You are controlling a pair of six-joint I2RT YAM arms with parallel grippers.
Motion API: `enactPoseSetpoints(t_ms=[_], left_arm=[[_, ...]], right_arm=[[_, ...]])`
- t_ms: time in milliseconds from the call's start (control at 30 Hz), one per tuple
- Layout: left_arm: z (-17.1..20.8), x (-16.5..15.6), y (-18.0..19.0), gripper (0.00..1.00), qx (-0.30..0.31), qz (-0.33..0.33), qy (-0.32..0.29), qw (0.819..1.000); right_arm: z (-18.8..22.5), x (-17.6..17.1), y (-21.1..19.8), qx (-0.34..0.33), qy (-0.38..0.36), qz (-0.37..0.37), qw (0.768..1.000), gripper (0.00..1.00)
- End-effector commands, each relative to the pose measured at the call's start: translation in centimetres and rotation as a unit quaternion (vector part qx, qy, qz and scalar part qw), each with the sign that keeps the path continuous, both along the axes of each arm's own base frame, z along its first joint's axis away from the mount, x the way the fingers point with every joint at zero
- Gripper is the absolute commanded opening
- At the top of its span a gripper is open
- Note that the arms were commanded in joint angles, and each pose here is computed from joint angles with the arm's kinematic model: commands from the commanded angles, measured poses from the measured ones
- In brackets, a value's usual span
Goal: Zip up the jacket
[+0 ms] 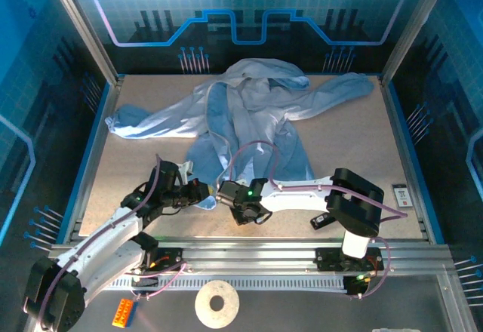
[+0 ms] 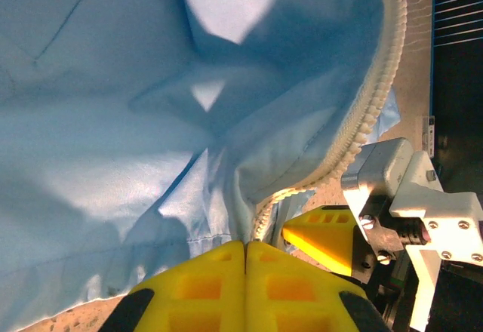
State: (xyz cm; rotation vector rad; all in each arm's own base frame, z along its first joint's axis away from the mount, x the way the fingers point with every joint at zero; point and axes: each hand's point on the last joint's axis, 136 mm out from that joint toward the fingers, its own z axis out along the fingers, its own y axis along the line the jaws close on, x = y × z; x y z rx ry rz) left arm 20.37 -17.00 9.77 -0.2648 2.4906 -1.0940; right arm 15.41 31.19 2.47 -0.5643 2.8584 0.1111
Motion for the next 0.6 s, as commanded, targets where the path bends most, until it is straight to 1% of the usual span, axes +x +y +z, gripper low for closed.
enactPoseSetpoints(t_ms=[0,67,133,233,300,333,367,467,533,567], left_arm=[[1.1,0.4,-0.2,0.00,-0.006,0.000,-0.019,1.000],[1.3,0.6,-0.2,0.00,-0.006,0.001,-0.020,1.000],[1.4,0.8,-0.4,0.00,-0.005,0.000,-0.020,1.000],[1.6,1.3,-0.8,0.00,-0.006,-0.006,-0.017,1.000],[1.7,1.5,-1.0,0.00,-0.005,-0.013,-0.014,1.000],[1.8,1.6,-1.2,0.00,-0.002,-0.017,-0.013,1.000],[1.9,1.7,-1.2,0.00,0.000,-0.018,-0.014,1.000],[1.9,2.0,-1.2,0.00,0.003,-0.017,-0.018,1.000],[2.0,2.2,-1.2,0.00,0.005,-0.018,-0.022,1.000],[2.2,2.2,-1.2,0.00,0.007,-0.020,-0.025,0.999]], right_arm=[[0.9,-0.3,-1.0,-0.011,-0.008,-0.011,1.000,0.45],[1.0,-0.4,-1.2,-0.007,-0.010,-0.017,1.000,0.52],[0.5,-0.7,-1.2,-0.001,-0.003,-0.017,1.000,0.54],[-0.7,-1.1,-1.3,-0.008,0.012,-0.016,1.000,0.53],[-1.2,-1.2,-1.2,-0.016,0.018,-0.014,1.000,0.49],[-1.2,-1.2,-1.2,-0.017,0.019,-0.013,1.000,0.45],[-1.1,-1.1,-1.1,-0.016,0.018,-0.012,1.000,0.37],[-0.4,-0.5,-0.4,0.004,0.011,-0.001,1.000,0.11],[0.4,0.1,0.2,0.023,0.002,0.012,1.000,0.00],[1.0,0.5,0.4,0.035,-0.004,0.015,0.999,0.00]])
